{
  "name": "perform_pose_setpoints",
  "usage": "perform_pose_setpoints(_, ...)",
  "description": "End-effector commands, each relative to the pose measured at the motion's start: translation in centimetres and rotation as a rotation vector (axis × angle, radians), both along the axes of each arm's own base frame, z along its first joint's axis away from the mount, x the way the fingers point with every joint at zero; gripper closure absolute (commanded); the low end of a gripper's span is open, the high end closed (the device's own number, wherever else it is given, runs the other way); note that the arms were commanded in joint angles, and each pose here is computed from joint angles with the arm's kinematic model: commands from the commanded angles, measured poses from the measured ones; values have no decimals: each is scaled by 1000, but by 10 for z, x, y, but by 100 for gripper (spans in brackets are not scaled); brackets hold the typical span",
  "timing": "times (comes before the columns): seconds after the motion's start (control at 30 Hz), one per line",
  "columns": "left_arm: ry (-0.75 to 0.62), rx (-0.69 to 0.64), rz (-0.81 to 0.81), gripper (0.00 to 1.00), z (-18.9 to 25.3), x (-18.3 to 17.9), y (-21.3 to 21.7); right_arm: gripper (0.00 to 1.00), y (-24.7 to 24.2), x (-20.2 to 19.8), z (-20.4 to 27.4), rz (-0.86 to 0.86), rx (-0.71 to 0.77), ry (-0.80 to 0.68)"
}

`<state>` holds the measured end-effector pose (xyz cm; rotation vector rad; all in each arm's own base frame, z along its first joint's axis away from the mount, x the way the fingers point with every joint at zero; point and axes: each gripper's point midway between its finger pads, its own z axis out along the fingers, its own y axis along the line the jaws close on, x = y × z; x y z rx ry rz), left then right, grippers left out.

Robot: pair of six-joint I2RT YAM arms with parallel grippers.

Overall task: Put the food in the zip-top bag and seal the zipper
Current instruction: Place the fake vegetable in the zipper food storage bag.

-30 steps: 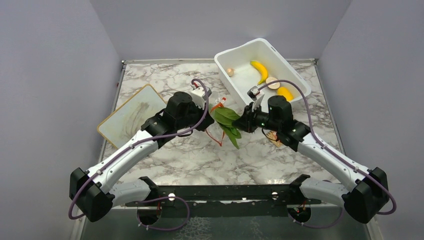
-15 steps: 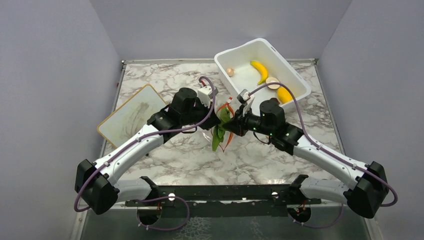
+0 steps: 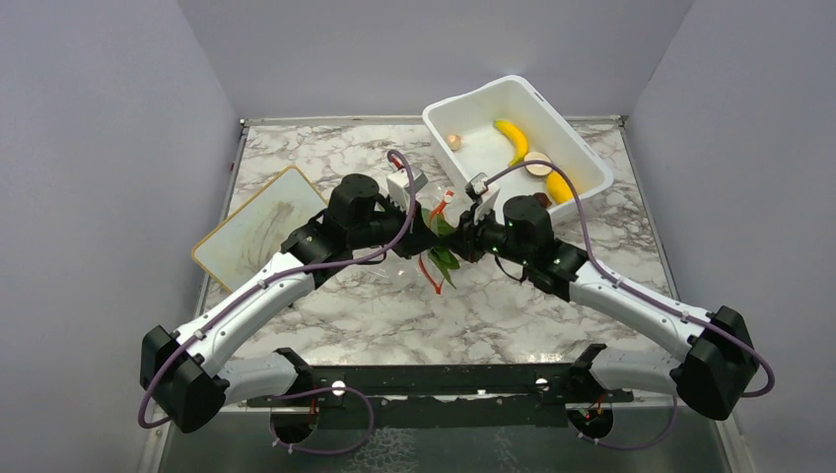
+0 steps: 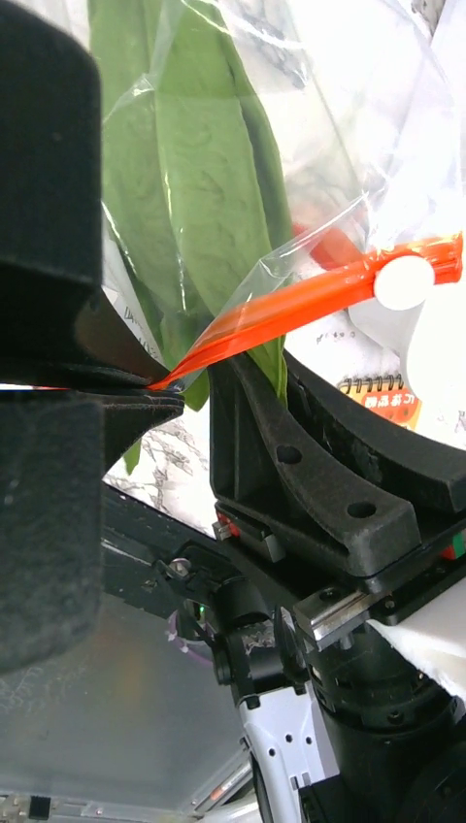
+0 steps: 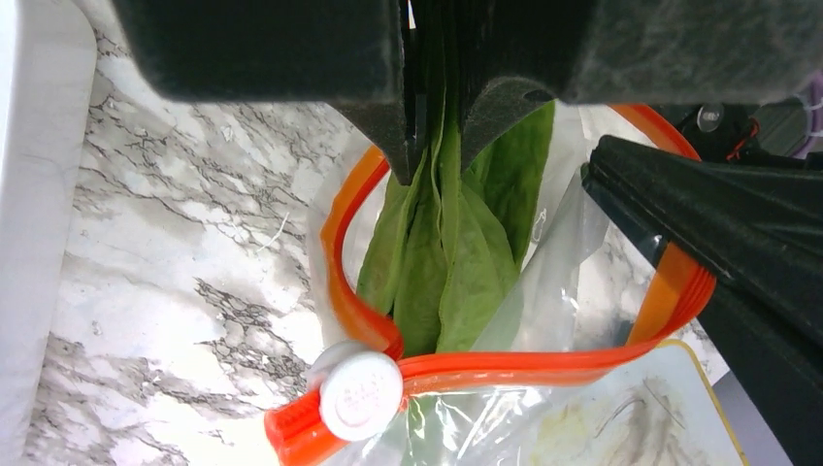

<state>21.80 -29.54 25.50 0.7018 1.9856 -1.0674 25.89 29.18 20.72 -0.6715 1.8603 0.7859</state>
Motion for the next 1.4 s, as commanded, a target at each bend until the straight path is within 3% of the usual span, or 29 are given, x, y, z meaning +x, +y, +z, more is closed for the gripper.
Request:
perform_pose_setpoints(0.0, -23, -68, -65, 100, 13, -9, -9, 99, 16, 3, 27, 40, 94, -65)
perform_pose_setpoints(0.27, -87, -54, 22, 100, 21, 15, -8, 99, 34, -27, 28, 220, 187, -63)
perform_pose_setpoints(0.5, 19, -162, -40, 100, 28, -6, -18, 99, 28, -5, 23, 75, 215, -39)
perform_pose_setpoints(0.8, 111, -210, -92, 100, 22, -30, -16, 99, 25, 12, 47, -71, 387, -4)
perform_pose_setpoints(1.03, 194, -323, -108, 100, 33, -36, -24, 99, 19, 23, 61, -167, 476, 16)
perform_pose_setpoints(1.37, 184, -475, -66, 100, 77, -35, -22, 99, 19, 20, 7, -240, 478, 198)
